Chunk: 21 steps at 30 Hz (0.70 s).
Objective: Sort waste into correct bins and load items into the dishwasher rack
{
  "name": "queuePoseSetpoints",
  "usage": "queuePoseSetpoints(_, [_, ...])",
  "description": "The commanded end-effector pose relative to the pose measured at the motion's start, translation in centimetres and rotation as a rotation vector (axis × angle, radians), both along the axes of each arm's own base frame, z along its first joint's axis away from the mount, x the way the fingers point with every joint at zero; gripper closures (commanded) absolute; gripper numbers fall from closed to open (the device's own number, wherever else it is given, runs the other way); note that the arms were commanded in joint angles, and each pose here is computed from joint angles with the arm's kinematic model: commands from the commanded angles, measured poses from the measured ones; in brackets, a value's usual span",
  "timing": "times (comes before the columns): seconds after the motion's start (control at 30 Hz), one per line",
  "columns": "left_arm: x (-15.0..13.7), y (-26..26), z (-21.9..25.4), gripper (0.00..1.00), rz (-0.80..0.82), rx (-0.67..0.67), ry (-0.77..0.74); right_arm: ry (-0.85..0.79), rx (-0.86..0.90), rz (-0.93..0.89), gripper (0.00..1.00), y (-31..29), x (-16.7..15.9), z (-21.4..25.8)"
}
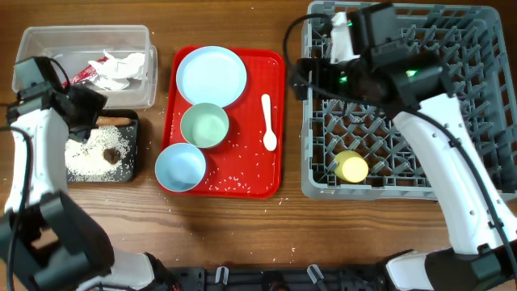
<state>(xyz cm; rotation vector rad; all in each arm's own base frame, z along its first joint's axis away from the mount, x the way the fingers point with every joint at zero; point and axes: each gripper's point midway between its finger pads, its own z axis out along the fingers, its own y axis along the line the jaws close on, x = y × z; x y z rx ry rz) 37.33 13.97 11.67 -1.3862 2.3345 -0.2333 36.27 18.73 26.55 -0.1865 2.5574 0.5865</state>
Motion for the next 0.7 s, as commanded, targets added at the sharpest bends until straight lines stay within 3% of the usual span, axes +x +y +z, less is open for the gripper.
queuePoseSetpoints(0.0, [1.1,-5.5,3.3,0.28,-0.275,-0.028,-0.098,0.006,0.076,0.094,0.03,5.8,-0.8,-0.4])
queuePoseSetpoints(0.07, [1.2,-7.7,3.1,0.28,-0.355,-0.022,-0.084,0.048,0.088,0.087,0.05,7.7,-0.9,-1.7])
queuePoseSetpoints(0.13, [1.6,-9.8,3.1,0.20,-0.451,0.004,-0.085,0.110,0.086,0.095,0.10,10.2,-1.1,-4.2])
queuePoseSetpoints(0.33, [1.6,-12.5,3.0,0.19,-0.556,0.025,-0.076,0.181,0.050,0.082,0.12,12.4,-1.1,-8.0])
queuePoseSetpoints(0.47, [0.9,-20.8,2.4,0.20,-0.848,0.054,-0.068,0.193,0.058,-0.005,0.12,9.2,0.2,-7.1])
queuePoseSetpoints(0.67, [-1.4,-28.6,-2.2,0.26,-1.069,0.161,0.075,0.219,-0.013,-0.116,0.11,3.4,0.7,-6.7])
